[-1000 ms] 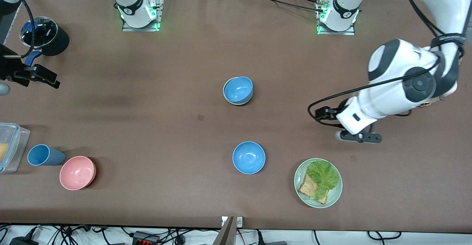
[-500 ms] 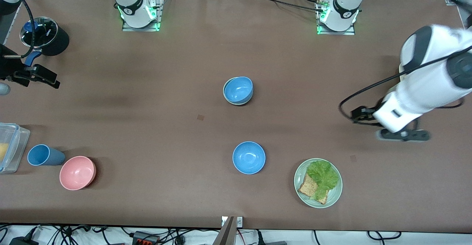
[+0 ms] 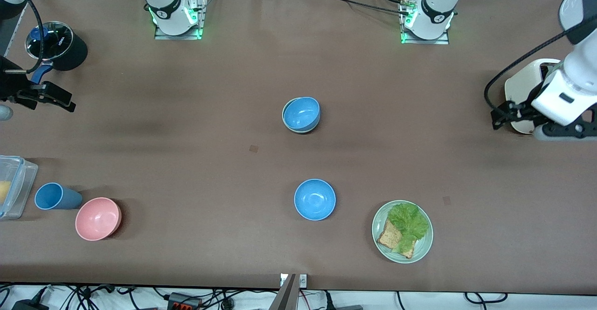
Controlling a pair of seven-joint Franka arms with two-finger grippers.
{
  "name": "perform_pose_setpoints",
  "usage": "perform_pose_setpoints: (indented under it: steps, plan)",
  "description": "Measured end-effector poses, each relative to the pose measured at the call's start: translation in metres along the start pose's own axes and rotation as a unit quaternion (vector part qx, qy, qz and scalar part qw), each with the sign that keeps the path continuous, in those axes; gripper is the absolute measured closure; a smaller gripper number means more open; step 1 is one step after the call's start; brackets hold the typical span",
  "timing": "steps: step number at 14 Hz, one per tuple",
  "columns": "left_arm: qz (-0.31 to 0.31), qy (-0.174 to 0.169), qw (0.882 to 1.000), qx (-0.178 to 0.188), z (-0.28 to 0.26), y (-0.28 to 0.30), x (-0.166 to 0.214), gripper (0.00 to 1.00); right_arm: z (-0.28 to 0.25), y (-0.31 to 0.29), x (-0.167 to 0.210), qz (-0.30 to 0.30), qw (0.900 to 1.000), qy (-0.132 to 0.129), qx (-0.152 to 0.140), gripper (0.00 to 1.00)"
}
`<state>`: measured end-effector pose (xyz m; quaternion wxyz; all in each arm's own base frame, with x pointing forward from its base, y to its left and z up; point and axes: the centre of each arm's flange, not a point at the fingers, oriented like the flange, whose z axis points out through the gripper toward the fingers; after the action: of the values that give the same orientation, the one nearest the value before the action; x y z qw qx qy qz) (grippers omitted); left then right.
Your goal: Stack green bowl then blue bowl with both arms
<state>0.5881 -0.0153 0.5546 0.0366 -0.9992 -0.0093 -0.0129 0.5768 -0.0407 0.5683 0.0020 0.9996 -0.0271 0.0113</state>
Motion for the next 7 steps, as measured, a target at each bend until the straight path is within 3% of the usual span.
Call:
perform_pose_setpoints:
  steps: [4,7]
  plan:
    - [-0.022,-0.017,0.997,-0.076,0.003,0.007,-0.005,0.0,0.0,0.0,0.0,0.0,1.0,0.0,0.0,0.0]
    - [-0.033,-0.021,0.996,-0.082,0.009,-0.005,-0.008,0.0,0.0,0.001,0.0,0.001,1.0,0.0,0.0,0.0]
